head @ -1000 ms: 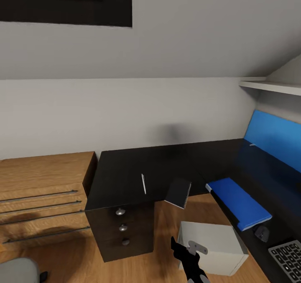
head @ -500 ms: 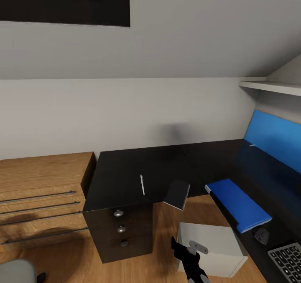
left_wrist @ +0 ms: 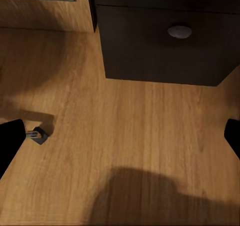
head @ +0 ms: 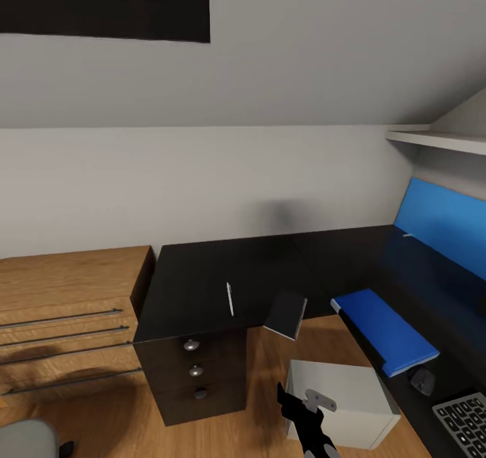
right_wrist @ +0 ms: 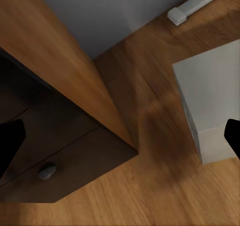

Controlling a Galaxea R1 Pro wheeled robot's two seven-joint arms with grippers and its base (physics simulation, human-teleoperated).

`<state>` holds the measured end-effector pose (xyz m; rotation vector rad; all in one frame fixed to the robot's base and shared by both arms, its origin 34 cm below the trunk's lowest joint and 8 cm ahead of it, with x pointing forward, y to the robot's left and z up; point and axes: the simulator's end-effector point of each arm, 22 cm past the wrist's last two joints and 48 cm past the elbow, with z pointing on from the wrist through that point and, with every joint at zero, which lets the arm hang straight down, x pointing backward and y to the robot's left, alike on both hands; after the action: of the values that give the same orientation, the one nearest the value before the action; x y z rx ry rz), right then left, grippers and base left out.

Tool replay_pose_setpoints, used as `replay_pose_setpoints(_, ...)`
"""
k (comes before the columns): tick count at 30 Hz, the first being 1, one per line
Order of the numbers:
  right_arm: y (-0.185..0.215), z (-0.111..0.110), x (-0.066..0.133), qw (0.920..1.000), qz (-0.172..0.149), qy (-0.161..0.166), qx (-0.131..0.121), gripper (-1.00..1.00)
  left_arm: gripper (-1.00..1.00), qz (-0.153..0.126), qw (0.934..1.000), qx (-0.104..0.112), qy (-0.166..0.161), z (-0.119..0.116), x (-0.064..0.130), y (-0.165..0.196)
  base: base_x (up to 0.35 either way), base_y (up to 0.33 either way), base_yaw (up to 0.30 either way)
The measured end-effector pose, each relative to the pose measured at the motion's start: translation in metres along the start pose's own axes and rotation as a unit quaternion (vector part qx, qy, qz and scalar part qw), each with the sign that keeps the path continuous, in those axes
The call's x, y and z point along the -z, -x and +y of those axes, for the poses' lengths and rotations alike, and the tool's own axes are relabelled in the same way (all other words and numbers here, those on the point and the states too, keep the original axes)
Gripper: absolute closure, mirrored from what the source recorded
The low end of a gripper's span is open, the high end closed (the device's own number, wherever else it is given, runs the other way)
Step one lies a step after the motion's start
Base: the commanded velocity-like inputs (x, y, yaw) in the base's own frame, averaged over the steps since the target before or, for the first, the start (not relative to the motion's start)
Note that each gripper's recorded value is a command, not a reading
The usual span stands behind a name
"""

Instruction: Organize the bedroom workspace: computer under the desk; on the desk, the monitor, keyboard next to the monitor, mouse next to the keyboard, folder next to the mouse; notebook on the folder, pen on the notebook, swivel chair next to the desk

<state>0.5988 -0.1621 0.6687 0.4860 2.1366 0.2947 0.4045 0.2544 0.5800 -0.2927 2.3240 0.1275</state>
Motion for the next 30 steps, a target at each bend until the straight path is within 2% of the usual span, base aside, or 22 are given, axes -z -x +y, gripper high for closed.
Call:
replay_pose_setpoints(4, -0.004, -0.003, -0.004, 1.0000, 0.000, 0.000, 0.000, -1.00, -1.00, 0.002, 1.0000, 0.000, -0.001, 0.000, -0.004, -0.005, 0.000, 0.000, 0.000)
replay_pose_setpoints(8, -0.004, -0.018, -0.008, 0.9999, -0.001, -0.010, 0.001, -1.00, -1.00, 0.002, 1.0000, -0.001, -0.002, 0.000, -0.009, -0.009, 0.000, 0.000, 0.000)
replay_pose_setpoints(12, -0.007, -0.022, -0.012, 0.9999, -0.002, -0.011, 0.001, -1.00, -1.00, 0.002, 1.0000, -0.001, -0.002, 0.000, -0.013, -0.013, 0.000, 0.000, 0.000)
replay_pose_setpoints(21, -0.015, -0.020, -0.020, 1.0000, -0.005, -0.002, 0.006, -1.00, -1.00, 0.003, 1.0000, -0.001, -0.002, 0.000, -0.023, -0.022, 0.000, 0.000, 0.000)
replay_pose_setpoints(30, -0.025, -0.028, -0.028, 1.0000, -0.005, -0.003, 0.007, -1.00, -1.00, 0.003, 1.0000, -0.001, -0.002, 0.000, -0.033, -0.032, 0.000, 0.000, 0.000)
